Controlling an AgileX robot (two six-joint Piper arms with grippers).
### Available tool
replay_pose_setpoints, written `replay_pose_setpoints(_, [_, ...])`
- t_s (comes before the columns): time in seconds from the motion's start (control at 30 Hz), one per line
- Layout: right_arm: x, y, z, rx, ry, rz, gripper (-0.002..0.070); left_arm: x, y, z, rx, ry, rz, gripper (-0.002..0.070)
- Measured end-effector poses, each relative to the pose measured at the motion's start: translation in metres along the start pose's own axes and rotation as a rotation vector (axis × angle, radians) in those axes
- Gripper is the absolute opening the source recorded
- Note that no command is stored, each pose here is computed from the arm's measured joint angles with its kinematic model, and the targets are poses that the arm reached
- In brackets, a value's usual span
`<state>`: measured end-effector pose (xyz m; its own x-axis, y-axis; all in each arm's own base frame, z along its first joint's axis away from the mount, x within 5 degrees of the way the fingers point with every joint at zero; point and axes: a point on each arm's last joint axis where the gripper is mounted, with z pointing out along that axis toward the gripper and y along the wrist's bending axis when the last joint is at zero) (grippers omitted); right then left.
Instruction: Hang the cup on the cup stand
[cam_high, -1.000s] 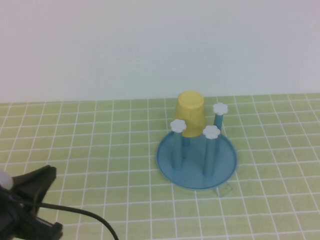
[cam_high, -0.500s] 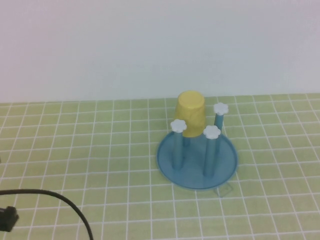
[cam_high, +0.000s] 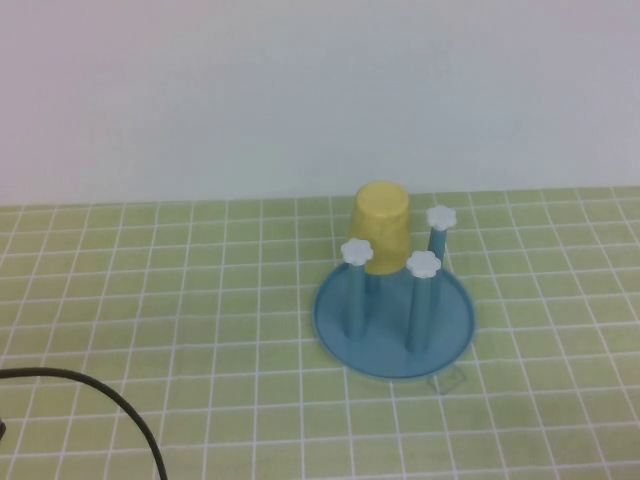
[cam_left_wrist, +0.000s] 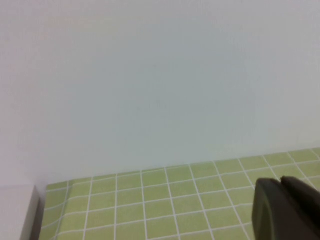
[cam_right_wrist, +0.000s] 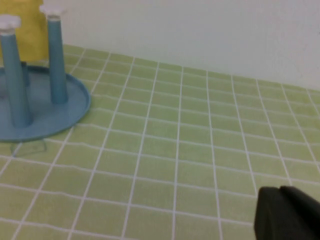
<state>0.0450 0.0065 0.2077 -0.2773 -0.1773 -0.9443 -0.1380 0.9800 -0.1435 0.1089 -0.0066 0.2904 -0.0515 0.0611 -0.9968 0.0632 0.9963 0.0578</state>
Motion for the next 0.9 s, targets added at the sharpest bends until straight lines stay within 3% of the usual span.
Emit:
replay_pose_setpoints(0.2, [0.037, 0.004, 0.015, 0.004, 0.094, -0.004, -0.0001, 0.0, -0.001, -0.002, 0.012, 0.006, 0.0, -0.0001])
replay_pose_setpoints(0.9, [0.035, 0.006, 0.016, -0.044, 0.049, 0.012, -0.0002, -0.001, -0.004, -0.013, 0.048, -0.004, 0.004, -0.0001])
